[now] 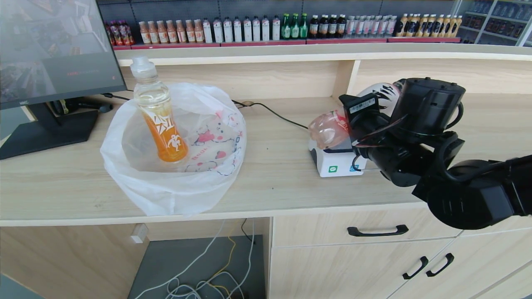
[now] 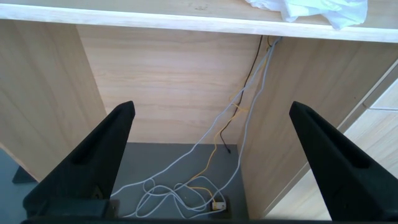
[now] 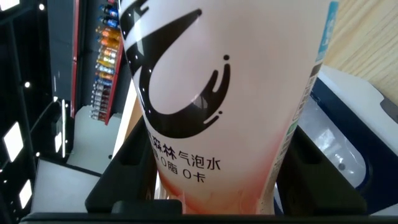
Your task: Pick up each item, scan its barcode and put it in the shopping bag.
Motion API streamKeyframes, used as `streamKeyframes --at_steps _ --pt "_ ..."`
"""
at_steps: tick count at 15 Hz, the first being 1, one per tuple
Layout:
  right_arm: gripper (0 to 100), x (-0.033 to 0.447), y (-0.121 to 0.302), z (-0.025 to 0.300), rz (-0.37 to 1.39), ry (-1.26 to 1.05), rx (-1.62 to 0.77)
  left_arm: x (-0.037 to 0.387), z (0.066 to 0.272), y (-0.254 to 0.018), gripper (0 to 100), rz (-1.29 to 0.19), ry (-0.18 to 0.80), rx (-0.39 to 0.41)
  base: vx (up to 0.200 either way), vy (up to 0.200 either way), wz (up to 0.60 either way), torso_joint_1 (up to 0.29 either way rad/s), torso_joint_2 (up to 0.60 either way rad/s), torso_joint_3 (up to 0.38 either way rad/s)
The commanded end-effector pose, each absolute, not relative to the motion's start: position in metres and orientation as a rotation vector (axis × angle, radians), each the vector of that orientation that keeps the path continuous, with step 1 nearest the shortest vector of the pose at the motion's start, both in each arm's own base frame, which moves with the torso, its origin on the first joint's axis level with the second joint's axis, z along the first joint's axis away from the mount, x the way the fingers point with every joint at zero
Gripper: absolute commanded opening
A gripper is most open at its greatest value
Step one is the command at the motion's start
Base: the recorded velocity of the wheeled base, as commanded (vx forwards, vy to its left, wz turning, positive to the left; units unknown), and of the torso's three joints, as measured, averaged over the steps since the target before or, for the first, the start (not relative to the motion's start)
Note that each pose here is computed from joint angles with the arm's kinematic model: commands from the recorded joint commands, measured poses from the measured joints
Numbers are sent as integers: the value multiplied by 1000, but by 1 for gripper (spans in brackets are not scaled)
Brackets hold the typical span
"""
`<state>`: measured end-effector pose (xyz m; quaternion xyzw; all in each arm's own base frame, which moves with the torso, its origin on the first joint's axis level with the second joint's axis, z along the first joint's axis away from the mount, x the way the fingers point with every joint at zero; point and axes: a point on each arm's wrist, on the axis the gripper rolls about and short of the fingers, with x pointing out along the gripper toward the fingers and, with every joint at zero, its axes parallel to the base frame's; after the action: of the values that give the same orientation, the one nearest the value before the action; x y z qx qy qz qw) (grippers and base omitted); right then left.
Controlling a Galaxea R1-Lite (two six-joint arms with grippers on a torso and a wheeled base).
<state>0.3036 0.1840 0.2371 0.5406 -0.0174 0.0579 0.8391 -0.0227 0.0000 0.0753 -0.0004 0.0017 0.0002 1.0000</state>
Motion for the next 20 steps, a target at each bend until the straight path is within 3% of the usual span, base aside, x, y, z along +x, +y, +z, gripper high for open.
streamKeyframes --at_steps 1,10,16,20 --pt "0 299 179 245 130 -55 1150 -23 75 0 100 0 3 -2 0 0 0 0 0 0" --pt "0 267 165 293 192 -187 923 -23 75 0 100 0 3 -2 0 0 0 0 0 0" --pt "0 238 163 320 251 -329 554 -23 75 0 100 0 3 0 0 0 0 0 0 0" --pt "0 226 157 314 311 -411 332 -23 75 0 100 2 3 -2 0 0 0 0 0 0"
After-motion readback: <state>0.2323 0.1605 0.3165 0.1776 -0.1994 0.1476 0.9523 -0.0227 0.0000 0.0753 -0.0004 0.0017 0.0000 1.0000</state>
